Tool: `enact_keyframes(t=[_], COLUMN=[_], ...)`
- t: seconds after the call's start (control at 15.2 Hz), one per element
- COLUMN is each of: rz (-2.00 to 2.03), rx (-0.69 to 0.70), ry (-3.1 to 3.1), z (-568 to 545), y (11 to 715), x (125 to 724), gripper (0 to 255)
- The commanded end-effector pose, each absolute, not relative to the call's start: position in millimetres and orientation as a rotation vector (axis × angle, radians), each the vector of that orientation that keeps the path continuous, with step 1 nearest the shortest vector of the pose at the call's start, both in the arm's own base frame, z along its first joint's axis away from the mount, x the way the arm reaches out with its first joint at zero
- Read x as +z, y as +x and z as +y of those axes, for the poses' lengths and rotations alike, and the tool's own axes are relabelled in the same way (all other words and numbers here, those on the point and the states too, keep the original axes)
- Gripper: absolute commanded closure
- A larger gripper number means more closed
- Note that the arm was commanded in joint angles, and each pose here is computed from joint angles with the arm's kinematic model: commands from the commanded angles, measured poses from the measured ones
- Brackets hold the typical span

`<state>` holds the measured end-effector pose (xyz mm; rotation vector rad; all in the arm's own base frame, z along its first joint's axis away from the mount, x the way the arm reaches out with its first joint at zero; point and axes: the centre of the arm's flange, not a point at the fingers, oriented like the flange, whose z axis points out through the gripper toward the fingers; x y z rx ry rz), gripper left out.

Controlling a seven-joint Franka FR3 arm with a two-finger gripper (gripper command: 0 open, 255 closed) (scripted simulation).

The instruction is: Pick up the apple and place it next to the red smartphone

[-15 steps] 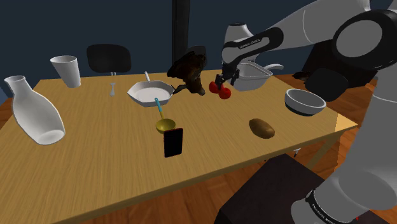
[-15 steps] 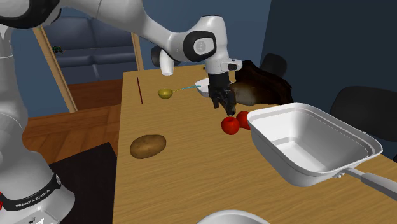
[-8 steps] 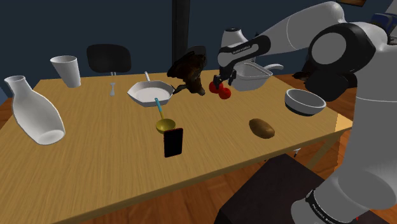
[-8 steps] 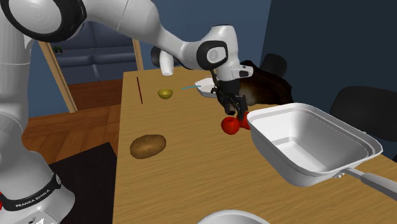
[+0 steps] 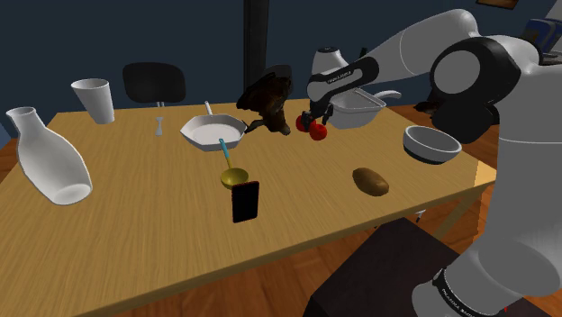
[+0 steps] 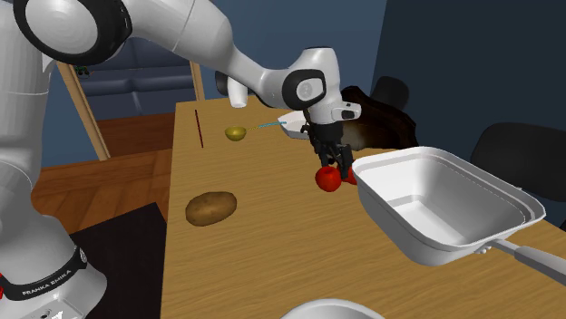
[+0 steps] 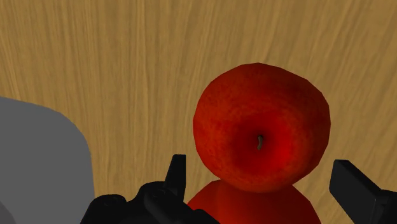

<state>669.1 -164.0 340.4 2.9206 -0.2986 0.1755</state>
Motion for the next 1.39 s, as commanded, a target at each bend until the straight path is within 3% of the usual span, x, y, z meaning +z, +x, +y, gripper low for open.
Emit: enact_keyframes(t=[0.0, 0.13, 0.2, 0.79, 1.32], rz=[-0.299, -0.299, -0.299, -0.299, -0.299], rx=[0.176, 0.176, 0.176, 0.176, 0.176], ry=[2.921, 2.921, 2.921, 2.921, 2.921], z=[-164, -164, -164, -164, -164], y=[669, 669, 669, 669, 669], x=[340, 340, 340, 340, 383], gripper=[0, 0, 255, 255, 255])
